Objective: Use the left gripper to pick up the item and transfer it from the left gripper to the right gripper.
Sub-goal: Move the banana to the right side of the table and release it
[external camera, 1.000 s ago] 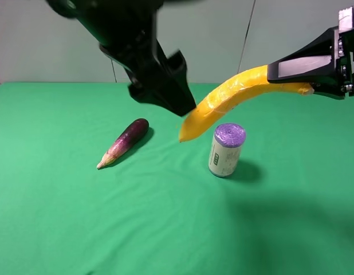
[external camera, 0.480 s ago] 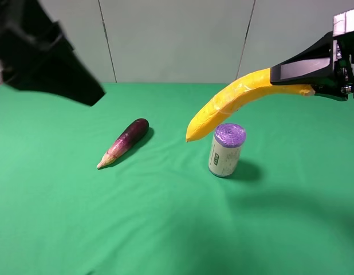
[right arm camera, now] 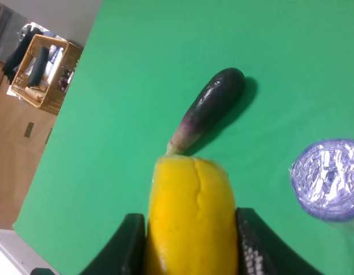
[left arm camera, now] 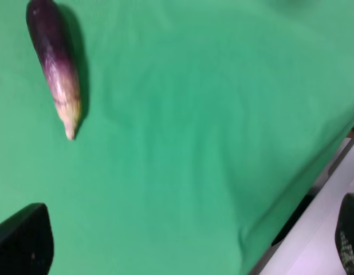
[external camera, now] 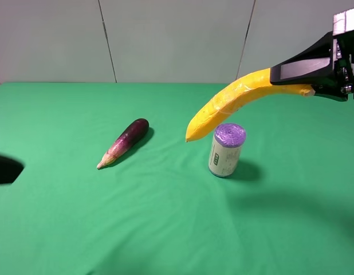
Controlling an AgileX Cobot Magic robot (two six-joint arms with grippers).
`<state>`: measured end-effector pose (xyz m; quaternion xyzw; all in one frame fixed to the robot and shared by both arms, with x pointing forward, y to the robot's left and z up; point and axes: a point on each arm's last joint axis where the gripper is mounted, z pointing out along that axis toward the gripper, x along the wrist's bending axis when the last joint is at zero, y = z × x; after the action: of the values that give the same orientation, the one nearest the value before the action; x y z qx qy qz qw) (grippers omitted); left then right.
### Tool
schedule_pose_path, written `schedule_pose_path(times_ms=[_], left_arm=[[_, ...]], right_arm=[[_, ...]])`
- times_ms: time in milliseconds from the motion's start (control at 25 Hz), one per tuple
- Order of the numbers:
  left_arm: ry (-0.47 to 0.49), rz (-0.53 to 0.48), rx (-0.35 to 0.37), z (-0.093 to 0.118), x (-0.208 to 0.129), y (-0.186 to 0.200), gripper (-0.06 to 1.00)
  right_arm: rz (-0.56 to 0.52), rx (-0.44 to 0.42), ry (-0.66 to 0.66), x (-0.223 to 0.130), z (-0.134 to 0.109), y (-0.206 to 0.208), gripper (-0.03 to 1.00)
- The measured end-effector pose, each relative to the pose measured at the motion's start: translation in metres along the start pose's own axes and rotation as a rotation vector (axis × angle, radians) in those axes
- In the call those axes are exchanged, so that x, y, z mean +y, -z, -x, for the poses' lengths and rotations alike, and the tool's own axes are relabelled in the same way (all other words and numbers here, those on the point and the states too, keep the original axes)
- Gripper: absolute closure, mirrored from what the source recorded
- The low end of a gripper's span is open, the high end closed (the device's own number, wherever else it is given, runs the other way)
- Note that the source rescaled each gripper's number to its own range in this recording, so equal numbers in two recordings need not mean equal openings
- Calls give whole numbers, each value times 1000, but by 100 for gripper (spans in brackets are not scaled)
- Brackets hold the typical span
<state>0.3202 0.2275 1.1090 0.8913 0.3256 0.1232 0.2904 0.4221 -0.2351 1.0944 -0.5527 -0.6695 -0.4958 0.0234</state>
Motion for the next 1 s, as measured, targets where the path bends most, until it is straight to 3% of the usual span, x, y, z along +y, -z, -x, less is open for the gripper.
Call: schedule_pose_path(times_ms=[240,600,800,1000], left_arm=[[70,101,20,10,-55,10,-4],[258,196,138,11,-121,14,-4],[337,237,202,7,-136,17,-4],[336,274,240,4,-138,15,-4]], right_arm=[[2,-2,-4,0,0,0,97],[0,-53,-31,0,5,0,97],[1,-58,-37,0,5,0,97],[9,-64,-36,1,6,0,97]])
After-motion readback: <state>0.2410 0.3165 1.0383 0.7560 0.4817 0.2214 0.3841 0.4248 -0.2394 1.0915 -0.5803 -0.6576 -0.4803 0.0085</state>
